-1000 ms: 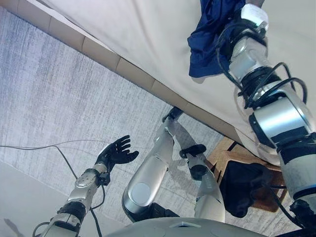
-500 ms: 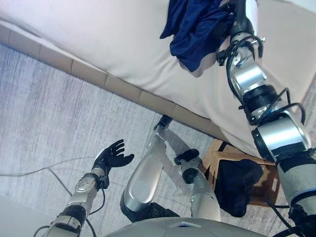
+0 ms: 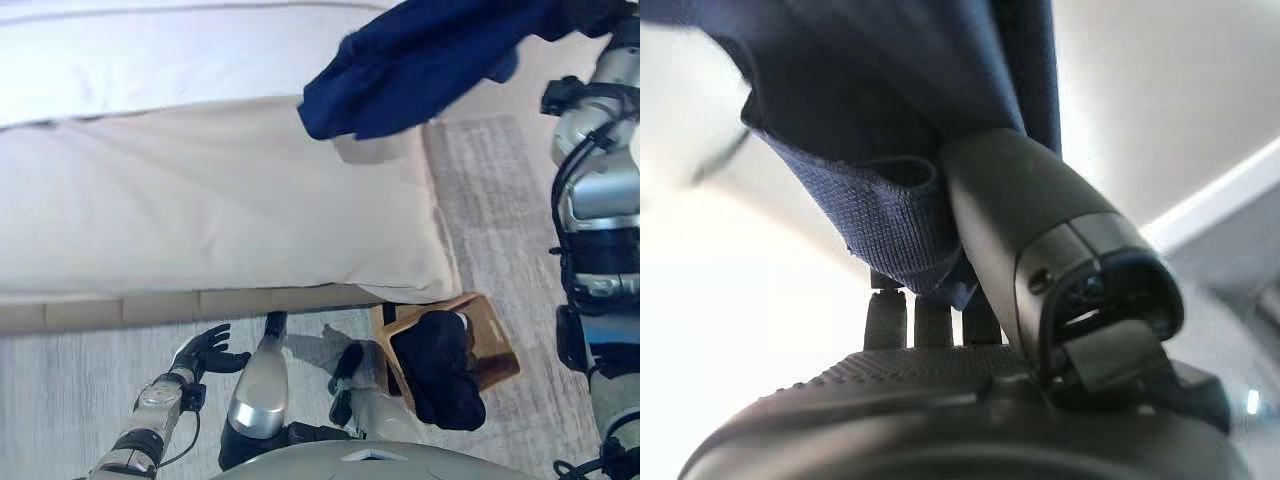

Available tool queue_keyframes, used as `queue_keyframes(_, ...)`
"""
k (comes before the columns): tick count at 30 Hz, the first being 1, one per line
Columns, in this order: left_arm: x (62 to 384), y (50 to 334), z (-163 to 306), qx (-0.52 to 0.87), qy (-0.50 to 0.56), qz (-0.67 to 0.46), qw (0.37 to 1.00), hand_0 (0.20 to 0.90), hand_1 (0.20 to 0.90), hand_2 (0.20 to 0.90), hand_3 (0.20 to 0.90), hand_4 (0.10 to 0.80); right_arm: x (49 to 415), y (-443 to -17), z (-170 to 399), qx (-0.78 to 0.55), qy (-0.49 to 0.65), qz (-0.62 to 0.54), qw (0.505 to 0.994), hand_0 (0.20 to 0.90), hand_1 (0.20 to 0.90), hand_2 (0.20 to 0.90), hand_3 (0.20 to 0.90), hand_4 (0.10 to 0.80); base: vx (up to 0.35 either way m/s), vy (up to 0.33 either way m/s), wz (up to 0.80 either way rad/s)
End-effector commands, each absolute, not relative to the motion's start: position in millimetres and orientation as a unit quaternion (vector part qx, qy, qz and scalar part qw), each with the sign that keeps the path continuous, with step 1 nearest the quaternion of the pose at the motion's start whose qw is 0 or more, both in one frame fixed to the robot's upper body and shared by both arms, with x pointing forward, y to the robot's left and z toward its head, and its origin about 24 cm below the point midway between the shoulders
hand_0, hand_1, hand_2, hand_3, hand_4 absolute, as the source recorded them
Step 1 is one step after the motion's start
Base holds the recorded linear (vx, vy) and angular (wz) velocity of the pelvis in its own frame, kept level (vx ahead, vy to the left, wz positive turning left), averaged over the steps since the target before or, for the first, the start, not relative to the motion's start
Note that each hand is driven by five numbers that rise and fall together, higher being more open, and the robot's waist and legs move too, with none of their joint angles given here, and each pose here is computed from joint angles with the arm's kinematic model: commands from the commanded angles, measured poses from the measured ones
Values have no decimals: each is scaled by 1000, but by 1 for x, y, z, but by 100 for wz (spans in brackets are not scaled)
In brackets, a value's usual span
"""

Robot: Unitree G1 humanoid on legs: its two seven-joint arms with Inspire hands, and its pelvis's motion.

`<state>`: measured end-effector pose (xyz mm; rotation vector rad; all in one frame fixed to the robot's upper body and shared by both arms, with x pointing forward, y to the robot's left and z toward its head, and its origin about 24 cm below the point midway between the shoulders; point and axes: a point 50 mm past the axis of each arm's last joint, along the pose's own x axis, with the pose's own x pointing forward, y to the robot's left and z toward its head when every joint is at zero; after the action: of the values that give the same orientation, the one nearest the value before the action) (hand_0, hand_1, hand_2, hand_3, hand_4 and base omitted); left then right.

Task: Pick up the clothes from the bed and place them into the basket

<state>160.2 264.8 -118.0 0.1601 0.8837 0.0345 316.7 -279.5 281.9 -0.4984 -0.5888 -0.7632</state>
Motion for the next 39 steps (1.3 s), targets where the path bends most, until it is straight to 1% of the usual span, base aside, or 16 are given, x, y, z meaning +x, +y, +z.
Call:
queue_keyframes(1, 125, 240, -143, 89, 492, -35, 865, 900, 900, 900, 900, 800, 296, -286, 285, -285, -336, -362, 822, 300, 300, 300, 200, 100, 15, -89, -50)
queue_keyframes(8, 125, 230, -146, 97, 510, -66, 852, 900, 900, 900, 900, 800, 274, -306, 240, -297, -289, -370, 831, 300, 300, 300, 200, 100, 21, -104, -45)
queue_keyframes(13, 113, 230, -150, 112, 523, -83, 841, 900, 900, 900, 900, 800, 270, -318, 200, -331, -199, -343, 856, 300, 300, 300, 200, 100, 29, -103, -29)
queue_keyframes(15, 110, 232, -150, 117, 526, -86, 838, 900, 900, 900, 900, 800, 270, -323, 175, -349, -139, -322, 869, 300, 300, 300, 200, 100, 33, -125, -25)
queue_keyframes(17, 109, 233, -149, 122, 526, -91, 837, 900, 900, 900, 900, 800, 270, -324, 158, -366, -100, -311, 872, 300, 300, 300, 200, 100, 24, -115, -22)
queue_keyframes(20, 116, 234, -146, 124, 516, -96, 842, 900, 900, 900, 900, 800, 274, -323, 142, -389, -59, -298, 870, 300, 300, 300, 200, 100, -58, -96, -9)
queue_keyframes(22, 127, 232, -142, 124, 499, -99, 852, 900, 900, 900, 900, 800, 282, -321, 138, -392, -42, -297, 870, 300, 300, 300, 200, 100, -182, -61, -6)
queue_keyframes(24, 159, 223, -132, 120, 455, -103, 877, 900, 900, 900, 900, 800, 300, -317, 146, -381, -43, -303, 872, 300, 300, 300, 200, 100, -393, 20, -15)
queue_keyframes(26, 187, 212, -121, 113, 411, -104, 898, 900, 900, 900, 900, 800, 317, -312, 158, -354, -50, -298, 885, 300, 300, 300, 200, 100, -387, 57, -22)
queue_keyframes(29, 214, 197, -106, 98, 357, -109, 922, 900, 900, 900, 900, 800, 331, -306, 169, -346, -66, -306, 885, 300, 300, 300, 200, 100, -199, -8, -12)
queue_keyframes(32, 230, 185, -93, 85, 314, -117, 938, 900, 900, 900, 900, 800, 343, -302, 179, -351, -64, -322, 877, 300, 300, 300, 200, 100, -108, -37, -13)
queue_keyframes(35, 241, 177, -84, 81, 288, -128, 945, 900, 900, 900, 900, 800, 351, -304, 179, -378, -38, -335, 863, 300, 300, 300, 200, 100, -51, -47, -14)
queue_keyframes(36, 247, 174, -79, 84, 278, -137, 947, 900, 900, 900, 900, 800, 354, -311, 169, -406, 12, -338, 849, 300, 300, 300, 200, 100, -31, -80, 2)
queue_keyframes(39, 253, 174, -73, 91, 267, -144, 949, 900, 900, 900, 900, 800, 353, -324, 147, -436, 95, -334, 830, 300, 300, 300, 200, 100, -20, -96, 5)
